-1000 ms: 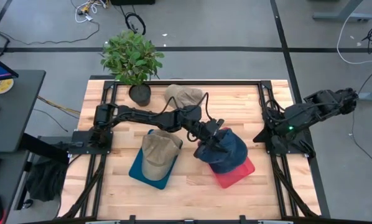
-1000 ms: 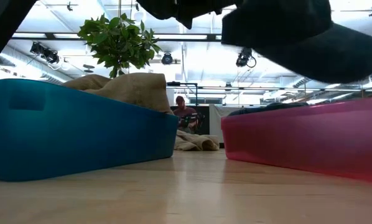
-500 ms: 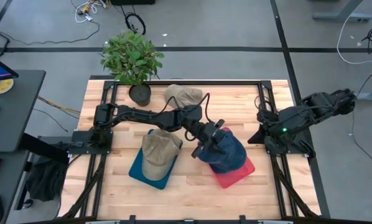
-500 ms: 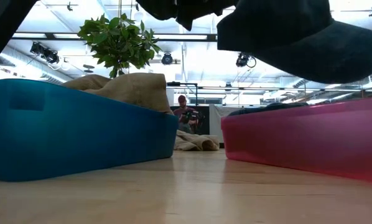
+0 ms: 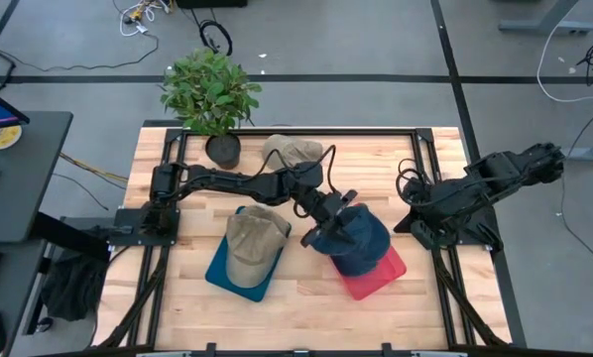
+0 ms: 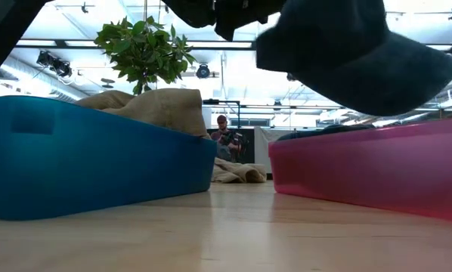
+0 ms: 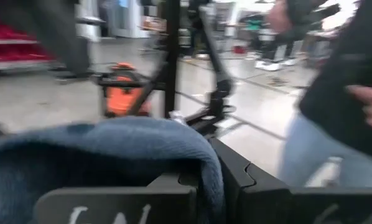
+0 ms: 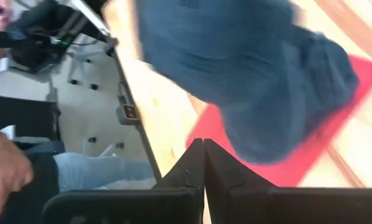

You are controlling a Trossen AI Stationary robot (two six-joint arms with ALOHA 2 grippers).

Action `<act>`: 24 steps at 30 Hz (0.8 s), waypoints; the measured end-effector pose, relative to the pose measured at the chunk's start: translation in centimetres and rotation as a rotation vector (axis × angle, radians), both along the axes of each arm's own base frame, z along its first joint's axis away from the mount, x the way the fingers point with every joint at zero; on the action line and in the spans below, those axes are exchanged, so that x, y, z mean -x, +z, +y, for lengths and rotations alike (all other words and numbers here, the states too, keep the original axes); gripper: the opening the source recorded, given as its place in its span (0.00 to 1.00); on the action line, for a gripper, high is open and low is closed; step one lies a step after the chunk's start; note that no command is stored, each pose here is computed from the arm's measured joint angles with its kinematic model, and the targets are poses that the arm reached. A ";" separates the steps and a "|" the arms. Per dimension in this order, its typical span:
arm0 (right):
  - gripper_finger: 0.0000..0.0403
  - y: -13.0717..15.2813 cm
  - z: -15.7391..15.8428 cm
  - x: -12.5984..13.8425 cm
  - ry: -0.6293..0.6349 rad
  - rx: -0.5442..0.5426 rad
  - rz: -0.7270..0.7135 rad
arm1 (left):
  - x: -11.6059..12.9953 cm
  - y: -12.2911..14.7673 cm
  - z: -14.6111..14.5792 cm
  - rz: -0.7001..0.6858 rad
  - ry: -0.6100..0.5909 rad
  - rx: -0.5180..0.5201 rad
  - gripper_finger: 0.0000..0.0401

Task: Pick & Place hat
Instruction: Put the blue cap into the red bin

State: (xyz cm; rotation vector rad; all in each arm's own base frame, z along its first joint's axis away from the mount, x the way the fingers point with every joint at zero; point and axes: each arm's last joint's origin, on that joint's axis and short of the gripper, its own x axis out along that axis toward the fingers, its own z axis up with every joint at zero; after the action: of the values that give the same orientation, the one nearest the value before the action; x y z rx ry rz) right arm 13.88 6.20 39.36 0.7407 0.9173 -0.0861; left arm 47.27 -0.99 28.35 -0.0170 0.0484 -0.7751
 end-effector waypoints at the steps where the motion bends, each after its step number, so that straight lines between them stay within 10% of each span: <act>1: 0.01 -0.1 -0.1 0.1 -0.013 -0.002 0.025 | 0.1 0.0 -0.2 0.013 -0.033 0.014 0.06; 24: 0.59 -0.5 -0.1 -6.3 0.319 0.469 -0.247 | 0.2 0.1 -1.2 0.220 -0.103 0.212 0.06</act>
State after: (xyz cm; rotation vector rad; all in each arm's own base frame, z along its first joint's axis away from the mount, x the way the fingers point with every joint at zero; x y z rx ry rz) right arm 20.20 6.13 38.85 0.1602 0.7297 0.0702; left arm 47.04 -2.19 28.43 -0.3033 0.1769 -0.8766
